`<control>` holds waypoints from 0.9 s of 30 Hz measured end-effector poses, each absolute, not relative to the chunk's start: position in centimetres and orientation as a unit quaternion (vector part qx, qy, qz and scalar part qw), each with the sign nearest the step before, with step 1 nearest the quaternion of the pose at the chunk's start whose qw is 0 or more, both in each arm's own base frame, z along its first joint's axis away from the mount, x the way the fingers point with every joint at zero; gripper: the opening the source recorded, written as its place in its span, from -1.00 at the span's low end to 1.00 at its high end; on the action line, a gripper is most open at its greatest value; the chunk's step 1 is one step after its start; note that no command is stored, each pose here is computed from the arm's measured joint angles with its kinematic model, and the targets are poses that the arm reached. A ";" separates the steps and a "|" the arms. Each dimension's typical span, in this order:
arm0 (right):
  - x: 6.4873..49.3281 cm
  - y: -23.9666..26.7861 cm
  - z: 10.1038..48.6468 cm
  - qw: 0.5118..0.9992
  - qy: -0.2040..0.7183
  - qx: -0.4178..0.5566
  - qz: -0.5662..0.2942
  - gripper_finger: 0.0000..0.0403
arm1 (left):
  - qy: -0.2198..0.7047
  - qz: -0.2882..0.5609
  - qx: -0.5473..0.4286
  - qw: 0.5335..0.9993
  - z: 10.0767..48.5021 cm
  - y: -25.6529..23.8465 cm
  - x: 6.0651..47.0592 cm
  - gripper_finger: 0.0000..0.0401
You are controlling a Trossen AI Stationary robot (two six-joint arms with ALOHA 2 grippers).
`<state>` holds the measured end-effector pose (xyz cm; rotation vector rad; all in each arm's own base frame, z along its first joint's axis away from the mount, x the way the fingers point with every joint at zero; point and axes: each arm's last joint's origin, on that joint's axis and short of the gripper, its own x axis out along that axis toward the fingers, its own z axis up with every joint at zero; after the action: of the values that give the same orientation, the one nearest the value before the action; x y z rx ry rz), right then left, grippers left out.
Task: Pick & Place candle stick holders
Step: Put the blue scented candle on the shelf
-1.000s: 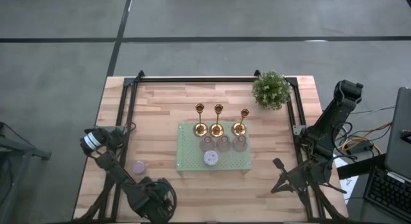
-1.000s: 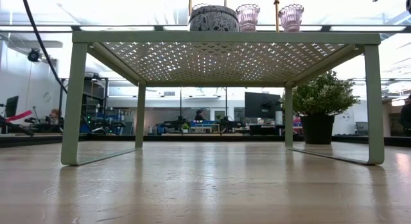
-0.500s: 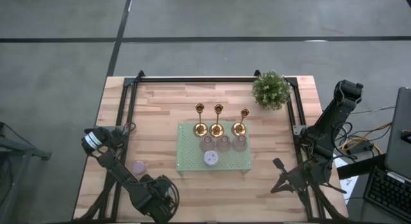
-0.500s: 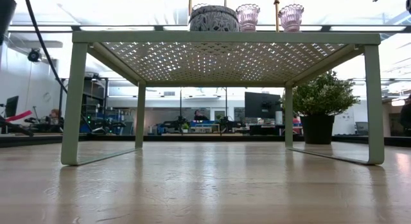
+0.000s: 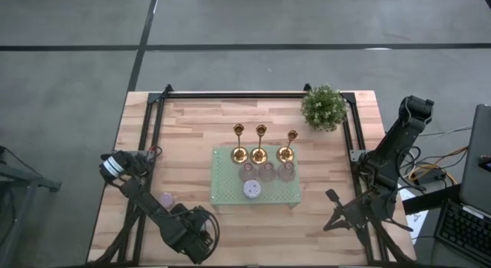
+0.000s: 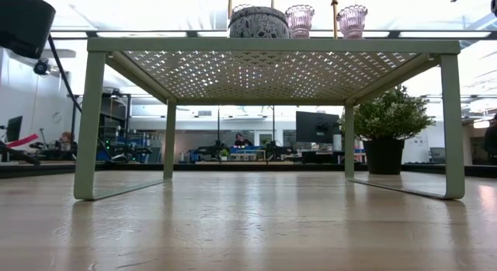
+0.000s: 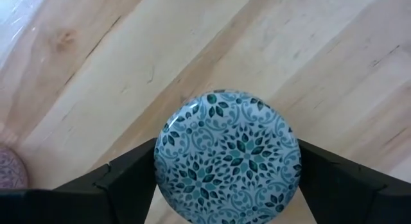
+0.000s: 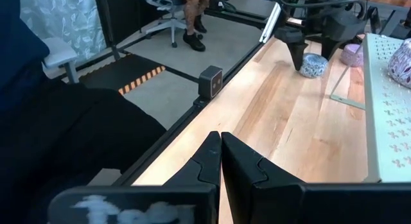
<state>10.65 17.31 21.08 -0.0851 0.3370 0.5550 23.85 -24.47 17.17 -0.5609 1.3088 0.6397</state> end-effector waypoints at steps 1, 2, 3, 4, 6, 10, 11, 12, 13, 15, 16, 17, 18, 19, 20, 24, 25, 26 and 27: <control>10.6 17.3 21.0 0.947 0.166 -0.041 0.272 -0.96 | 0.590 0.287 -0.253 0.711 17.2 -24.5 23.9 0.67; 10.7 17.3 21.0 0.947 0.166 -0.039 0.271 -0.96 | 0.590 0.286 -0.253 0.711 17.2 -24.5 23.9 0.67; 10.7 17.3 21.0 0.947 0.166 -0.038 0.272 -0.96 | 0.589 0.284 -0.254 0.713 17.2 -24.5 23.9 0.66; 10.6 17.3 21.0 0.947 0.166 -0.038 0.272 -0.96 | 0.587 0.283 -0.255 0.714 17.2 -24.5 24.0 0.66; 10.7 17.3 21.0 0.948 0.165 -0.038 0.271 -0.96 | 0.584 0.279 -0.259 0.717 17.2 -24.6 24.1 0.62; 10.7 17.3 21.0 0.948 0.165 -0.038 0.271 -0.96 | 0.564 0.266 -0.274 0.732 17.2 -24.8 24.6 0.51; 10.7 17.3 21.0 0.948 0.164 -0.038 0.270 -0.96 | 0.557 0.262 -0.280 0.737 17.3 -24.9 24.8 0.50; 10.7 17.3 21.0 0.948 0.164 -0.038 0.270 -0.96 | 0.549 0.258 -0.287 0.741 17.3 -25.0 25.0 0.49; 10.7 17.3 21.0 0.948 0.165 -0.038 0.270 -0.96 | 0.543 0.254 -0.296 0.743 17.4 -25.1 25.2 0.50; 10.7 17.3 21.0 0.948 0.164 -0.038 0.270 -0.96 | 0.532 0.243 -0.312 0.749 17.4 -25.2 25.7 0.55; 10.7 17.3 21.0 0.948 0.164 -0.038 0.270 -0.96 | 0.526 0.235 -0.319 0.752 17.5 -25.3 26.0 0.57; 10.7 17.3 21.0 0.948 0.164 -0.038 0.270 -0.96 | 0.520 0.227 -0.321 0.758 17.6 -25.4 26.2 0.60; 10.7 17.3 21.0 0.948 0.164 -0.038 0.270 -0.96 | 0.514 0.219 -0.324 0.764 17.6 -25.4 26.5 0.61; 10.7 17.3 21.0 0.948 0.164 -0.038 0.270 -0.96 | 0.508 0.215 -0.327 0.768 17.7 -25.4 26.7 0.61; 10.7 17.3 21.0 0.948 0.164 -0.037 0.270 -0.96 | 0.501 0.213 -0.330 0.771 17.7 -25.4 26.9 0.61; 10.6 17.3 20.9 0.948 0.164 -0.037 0.270 -0.96 | 0.475 0.200 -0.341 0.786 17.9 -25.2 27.8 0.55; 10.6 17.2 20.9 0.948 0.163 -0.036 0.270 -0.96 | 0.468 0.197 -0.343 0.790 18.0 -25.1 28.1 0.54; 10.6 17.2 20.9 0.948 0.162 -0.036 0.270 -0.96 | 0.461 0.193 -0.346 0.794 18.0 -25.1 28.4 0.53; 10.6 17.2 20.8 0.948 0.163 -0.036 0.270 -0.96 | 0.452 0.186 -0.351 0.799 18.1 -25.0 28.8 0.53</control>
<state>10.63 17.22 20.83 -0.0729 0.3308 0.5495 28.75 -25.05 18.07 -0.7522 0.9698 0.3997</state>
